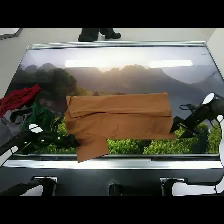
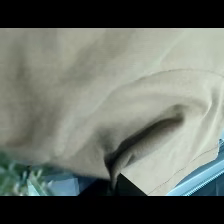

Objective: Fold the shirts.

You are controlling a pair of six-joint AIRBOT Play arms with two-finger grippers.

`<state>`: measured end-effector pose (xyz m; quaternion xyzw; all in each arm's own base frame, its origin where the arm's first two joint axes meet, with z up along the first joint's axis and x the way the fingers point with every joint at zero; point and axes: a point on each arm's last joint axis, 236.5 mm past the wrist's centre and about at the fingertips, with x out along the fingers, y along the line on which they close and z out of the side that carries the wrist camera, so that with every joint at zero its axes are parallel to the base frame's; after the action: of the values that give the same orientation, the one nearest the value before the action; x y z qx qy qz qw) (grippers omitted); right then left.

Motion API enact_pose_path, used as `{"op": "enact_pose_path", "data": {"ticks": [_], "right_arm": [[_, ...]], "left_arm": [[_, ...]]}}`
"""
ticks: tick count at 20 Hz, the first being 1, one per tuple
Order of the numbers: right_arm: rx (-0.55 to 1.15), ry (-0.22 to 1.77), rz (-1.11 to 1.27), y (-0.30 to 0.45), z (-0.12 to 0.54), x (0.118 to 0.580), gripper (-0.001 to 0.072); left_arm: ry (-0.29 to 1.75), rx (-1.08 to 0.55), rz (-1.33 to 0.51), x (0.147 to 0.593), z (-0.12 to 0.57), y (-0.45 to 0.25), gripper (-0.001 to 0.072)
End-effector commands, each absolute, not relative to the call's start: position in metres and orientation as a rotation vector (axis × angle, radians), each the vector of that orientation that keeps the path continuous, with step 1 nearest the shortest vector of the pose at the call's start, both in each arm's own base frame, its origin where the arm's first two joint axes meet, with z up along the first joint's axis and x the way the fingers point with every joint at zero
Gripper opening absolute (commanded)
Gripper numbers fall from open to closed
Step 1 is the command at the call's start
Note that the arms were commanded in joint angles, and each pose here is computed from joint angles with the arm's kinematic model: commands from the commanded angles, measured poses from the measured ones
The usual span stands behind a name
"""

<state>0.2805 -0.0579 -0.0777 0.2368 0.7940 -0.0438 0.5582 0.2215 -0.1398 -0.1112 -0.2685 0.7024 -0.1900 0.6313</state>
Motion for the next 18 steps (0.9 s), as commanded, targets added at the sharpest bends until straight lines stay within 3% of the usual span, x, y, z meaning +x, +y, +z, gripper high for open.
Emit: {"op": "enact_pose_path", "data": {"ticks": [1,3,4,5,6,7,9,12,18], "right_arm": [[0.577,1.833,-0.119,-0.055,-0.100,0.281,0.0581],[0.585,1.825,-0.134,-0.055,-0.107,0.281,0.0548],[0.592,1.813,-0.148,-0.056,-0.109,0.283,0.0499],[0.604,1.798,-0.169,-0.057,-0.112,0.287,0.0400],[0.610,1.784,-0.181,-0.058,-0.112,0.290,0.0258],[0.614,1.791,-0.180,-0.057,-0.112,0.289,0.0041],[0.603,1.812,-0.150,-0.054,-0.106,0.284,0.0045],[0.576,1.732,-0.141,-0.059,-0.085,0.297,0.0042],[0.467,1.440,-0.144,-0.079,-0.017,0.388,0.0041]], "left_arm": [[1.614,-0.600,-0.453,0.218,-0.110,-0.141,0.0030],[1.611,-0.598,-0.454,0.219,-0.110,-0.141,0.0030],[1.609,-0.593,-0.460,0.219,-0.110,-0.141,0.0030],[1.607,-0.589,-0.464,0.219,-0.110,-0.140,0.0030],[1.607,-0.589,-0.464,0.219,-0.110,-0.140,0.0030],[1.614,-0.589,-0.472,0.217,-0.108,-0.141,0.0030],[1.611,-0.553,-0.546,0.214,-0.097,-0.145,0.0028],[1.485,-0.459,-0.540,0.248,-0.058,-0.131,0.0026],[1.283,-0.290,-0.412,0.345,0.005,-0.089,0.0024]]}}
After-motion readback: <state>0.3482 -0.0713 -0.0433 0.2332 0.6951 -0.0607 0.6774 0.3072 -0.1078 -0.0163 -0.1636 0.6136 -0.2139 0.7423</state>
